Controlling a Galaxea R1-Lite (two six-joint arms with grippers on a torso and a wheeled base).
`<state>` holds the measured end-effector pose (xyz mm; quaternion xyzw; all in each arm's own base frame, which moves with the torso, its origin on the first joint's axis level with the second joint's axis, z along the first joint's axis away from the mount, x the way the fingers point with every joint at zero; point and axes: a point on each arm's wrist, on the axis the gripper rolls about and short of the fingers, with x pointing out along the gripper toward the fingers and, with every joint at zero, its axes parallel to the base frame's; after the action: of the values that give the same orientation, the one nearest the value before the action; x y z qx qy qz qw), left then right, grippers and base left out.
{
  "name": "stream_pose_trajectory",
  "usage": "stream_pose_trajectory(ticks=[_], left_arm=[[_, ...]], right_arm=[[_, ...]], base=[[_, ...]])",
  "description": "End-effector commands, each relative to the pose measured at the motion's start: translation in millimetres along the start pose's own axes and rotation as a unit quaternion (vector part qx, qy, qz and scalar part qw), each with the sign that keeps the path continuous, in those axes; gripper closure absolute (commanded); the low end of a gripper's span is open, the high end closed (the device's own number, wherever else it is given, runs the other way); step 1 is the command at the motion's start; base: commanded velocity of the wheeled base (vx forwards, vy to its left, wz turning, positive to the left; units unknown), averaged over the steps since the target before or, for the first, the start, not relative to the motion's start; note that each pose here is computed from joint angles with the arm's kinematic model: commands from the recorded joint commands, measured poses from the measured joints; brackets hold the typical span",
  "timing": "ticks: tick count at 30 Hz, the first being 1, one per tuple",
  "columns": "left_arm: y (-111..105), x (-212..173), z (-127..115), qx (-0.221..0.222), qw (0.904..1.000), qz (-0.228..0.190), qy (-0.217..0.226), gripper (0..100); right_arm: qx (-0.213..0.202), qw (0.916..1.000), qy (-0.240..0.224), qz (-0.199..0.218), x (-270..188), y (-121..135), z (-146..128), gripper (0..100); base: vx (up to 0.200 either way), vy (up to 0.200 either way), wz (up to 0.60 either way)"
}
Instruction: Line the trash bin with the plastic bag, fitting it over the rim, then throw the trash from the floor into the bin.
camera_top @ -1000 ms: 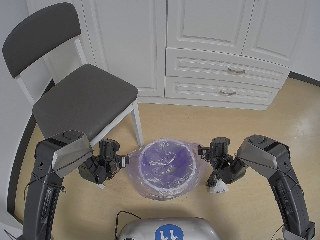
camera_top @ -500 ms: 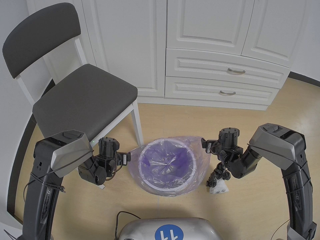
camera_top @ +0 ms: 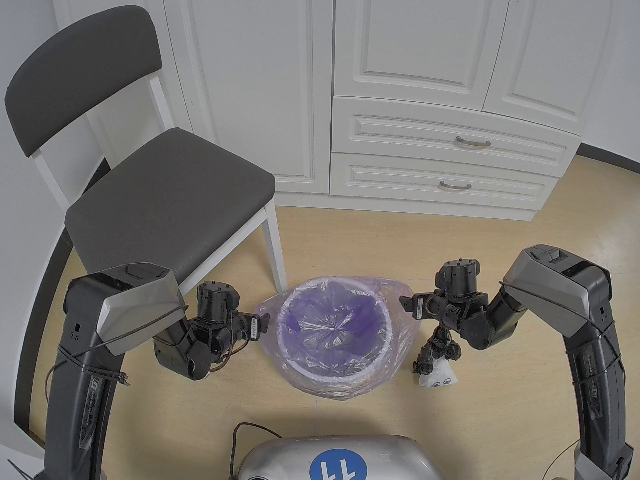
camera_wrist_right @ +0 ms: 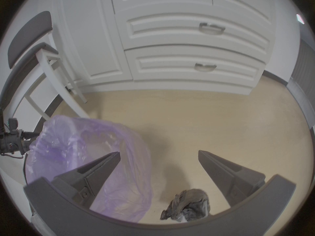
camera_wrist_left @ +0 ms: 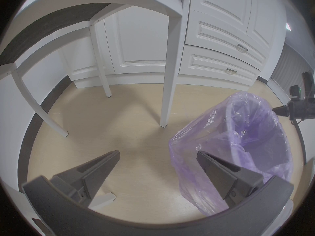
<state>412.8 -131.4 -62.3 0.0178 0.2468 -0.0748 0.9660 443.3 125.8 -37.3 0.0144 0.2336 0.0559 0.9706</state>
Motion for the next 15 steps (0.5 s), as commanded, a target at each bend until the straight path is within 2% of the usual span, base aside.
stream_pose_trajectory(ticks=[1, 6, 15], left_arm=[[-1, 0, -2, 0.001, 1.0, -0.001, 0.003, 0], [1, -1, 0, -0.001, 1.0, 0.001, 0.001, 0], [1, -1, 0, 0.0, 1.0, 0.001, -0.003, 0]], right_arm=[[0.011, 0.9996, 0.024, 0.014, 8, -4, -3, 0], [0.032, 0.9976, 0.052, 0.033, 25, -6, 2, 0], [0.026, 0.9959, 0.074, 0.046, 53, 3, -5, 0]], base=[[0.0, 0.0, 0.0], [0.0, 0.0, 0.0], [0.0, 0.0, 0.0]])
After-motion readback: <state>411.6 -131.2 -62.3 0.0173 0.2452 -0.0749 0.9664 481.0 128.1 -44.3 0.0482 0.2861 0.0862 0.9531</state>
